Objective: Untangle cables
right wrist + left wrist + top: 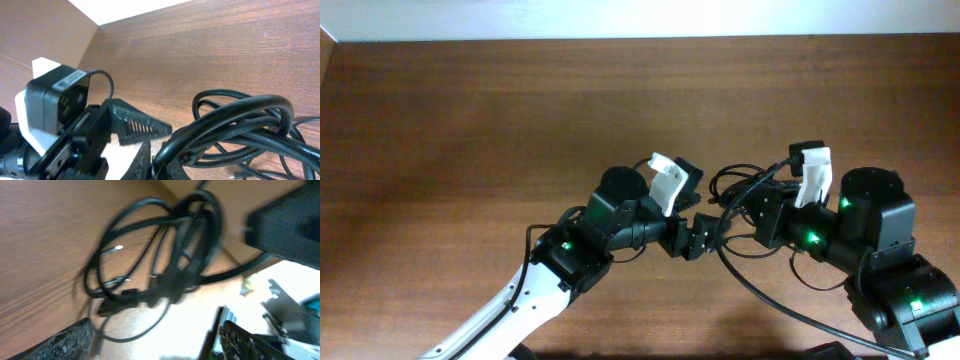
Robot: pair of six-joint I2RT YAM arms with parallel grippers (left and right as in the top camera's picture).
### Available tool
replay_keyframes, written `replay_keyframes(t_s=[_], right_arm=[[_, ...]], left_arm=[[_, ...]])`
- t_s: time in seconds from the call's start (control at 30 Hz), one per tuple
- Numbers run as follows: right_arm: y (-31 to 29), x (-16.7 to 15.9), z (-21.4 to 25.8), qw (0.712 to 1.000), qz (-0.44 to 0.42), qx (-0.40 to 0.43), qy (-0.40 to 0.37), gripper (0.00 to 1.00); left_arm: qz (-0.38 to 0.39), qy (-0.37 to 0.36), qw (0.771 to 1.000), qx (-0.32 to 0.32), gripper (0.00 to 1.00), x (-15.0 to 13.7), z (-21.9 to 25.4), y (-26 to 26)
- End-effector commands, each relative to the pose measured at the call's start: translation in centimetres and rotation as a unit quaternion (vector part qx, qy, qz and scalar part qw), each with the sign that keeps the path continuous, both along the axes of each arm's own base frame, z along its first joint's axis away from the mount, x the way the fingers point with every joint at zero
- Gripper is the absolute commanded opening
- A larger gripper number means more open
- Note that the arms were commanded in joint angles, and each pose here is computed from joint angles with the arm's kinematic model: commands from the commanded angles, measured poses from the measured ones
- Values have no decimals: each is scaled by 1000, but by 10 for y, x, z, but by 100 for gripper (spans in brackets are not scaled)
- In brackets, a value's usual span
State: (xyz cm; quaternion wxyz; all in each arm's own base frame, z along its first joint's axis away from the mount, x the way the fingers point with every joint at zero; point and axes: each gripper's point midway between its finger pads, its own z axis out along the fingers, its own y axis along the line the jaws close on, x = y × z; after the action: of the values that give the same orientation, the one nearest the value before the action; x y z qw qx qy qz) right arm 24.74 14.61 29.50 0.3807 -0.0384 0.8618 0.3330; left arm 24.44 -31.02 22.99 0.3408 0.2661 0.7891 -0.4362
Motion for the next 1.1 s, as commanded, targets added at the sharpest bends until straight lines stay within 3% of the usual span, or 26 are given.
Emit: replay_keyframes(t_s=[0.0, 0.13, 0.77, 0.93, 1.0, 1.07], right_arm=[[0, -1, 11, 1000, 3, -2, -23, 4], [2, -3, 11, 1000, 11, 3, -22, 4], [5, -5, 12, 1000, 21, 8, -21, 4], [7, -7, 13, 999, 27, 11, -20, 4], [7, -7, 13, 999, 27, 12, -20, 4], [7, -7, 13, 999, 27, 12, -20, 4]], left_arm=[[45, -15, 999, 6, 81, 17, 3, 5], [45, -25, 999, -2, 59, 18, 8, 3], [-9, -23, 999, -25, 47, 0, 15, -11], [-23, -31, 999, -31, 23, -7, 18, -19], [-23, -28, 999, -29, 4, -6, 15, -21], [-24, -23, 999, -25, 0, -4, 10, -22]])
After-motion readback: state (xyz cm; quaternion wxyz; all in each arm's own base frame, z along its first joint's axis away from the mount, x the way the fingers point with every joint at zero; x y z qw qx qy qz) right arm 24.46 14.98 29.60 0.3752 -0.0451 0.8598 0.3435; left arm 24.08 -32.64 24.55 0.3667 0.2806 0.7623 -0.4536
